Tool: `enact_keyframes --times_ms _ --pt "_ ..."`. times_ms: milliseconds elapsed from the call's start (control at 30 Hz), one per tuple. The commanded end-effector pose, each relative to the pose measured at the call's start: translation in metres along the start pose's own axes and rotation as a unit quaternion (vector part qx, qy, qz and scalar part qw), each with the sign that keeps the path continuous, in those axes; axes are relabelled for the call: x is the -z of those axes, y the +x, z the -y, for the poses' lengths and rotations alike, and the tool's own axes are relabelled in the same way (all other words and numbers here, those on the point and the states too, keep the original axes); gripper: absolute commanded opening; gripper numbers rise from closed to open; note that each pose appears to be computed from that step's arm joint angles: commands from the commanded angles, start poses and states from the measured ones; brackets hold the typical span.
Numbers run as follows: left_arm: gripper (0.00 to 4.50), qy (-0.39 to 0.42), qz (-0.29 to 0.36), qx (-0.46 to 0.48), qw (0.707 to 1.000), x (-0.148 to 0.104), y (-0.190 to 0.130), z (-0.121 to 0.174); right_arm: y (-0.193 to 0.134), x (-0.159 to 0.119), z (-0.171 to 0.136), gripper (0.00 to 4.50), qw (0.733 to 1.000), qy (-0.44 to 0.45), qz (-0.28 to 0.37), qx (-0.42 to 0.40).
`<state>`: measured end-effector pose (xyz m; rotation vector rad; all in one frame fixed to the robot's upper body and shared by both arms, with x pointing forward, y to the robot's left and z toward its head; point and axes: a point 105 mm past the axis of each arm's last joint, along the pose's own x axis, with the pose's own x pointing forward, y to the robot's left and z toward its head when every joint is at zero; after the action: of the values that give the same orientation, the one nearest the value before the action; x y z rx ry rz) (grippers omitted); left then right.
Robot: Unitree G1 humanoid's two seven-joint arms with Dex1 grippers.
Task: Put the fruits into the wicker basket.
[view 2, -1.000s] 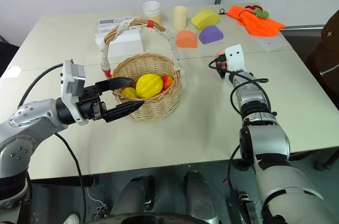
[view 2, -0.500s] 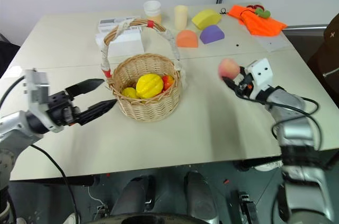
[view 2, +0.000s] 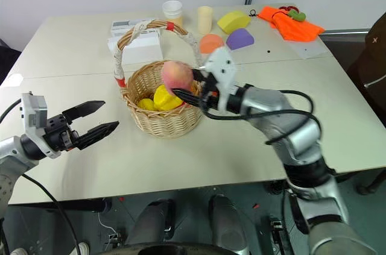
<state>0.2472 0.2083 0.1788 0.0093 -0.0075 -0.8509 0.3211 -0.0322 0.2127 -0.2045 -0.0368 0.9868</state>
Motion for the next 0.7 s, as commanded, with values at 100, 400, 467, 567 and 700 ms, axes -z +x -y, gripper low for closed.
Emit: enact_keyframes --times_ms 100,400,467,567,700 --pt "4.5 0.019 0.019 0.01 1.0 -0.009 0.004 0.012 -0.003 -0.011 -0.003 4.41 0.999 -0.033 0.021 0.01" --pt "4.5 0.005 0.034 0.032 0.999 -0.008 0.017 0.025 -0.068 -0.011 0.006 4.41 0.999 -0.016 0.039 -0.014" --pt "4.5 0.003 0.035 0.036 0.999 -0.007 0.019 0.025 -0.071 -0.006 0.018 4.41 0.999 -0.006 0.033 0.017" --pt "4.5 0.002 0.038 0.043 0.998 -0.007 0.023 0.025 -0.058 0.003 0.044 4.41 0.996 -0.006 0.026 0.088" --pt "4.5 0.002 0.042 0.047 0.998 -0.007 0.027 0.024 -0.028 0.001 0.056 4.41 0.991 0.026 0.057 0.115"
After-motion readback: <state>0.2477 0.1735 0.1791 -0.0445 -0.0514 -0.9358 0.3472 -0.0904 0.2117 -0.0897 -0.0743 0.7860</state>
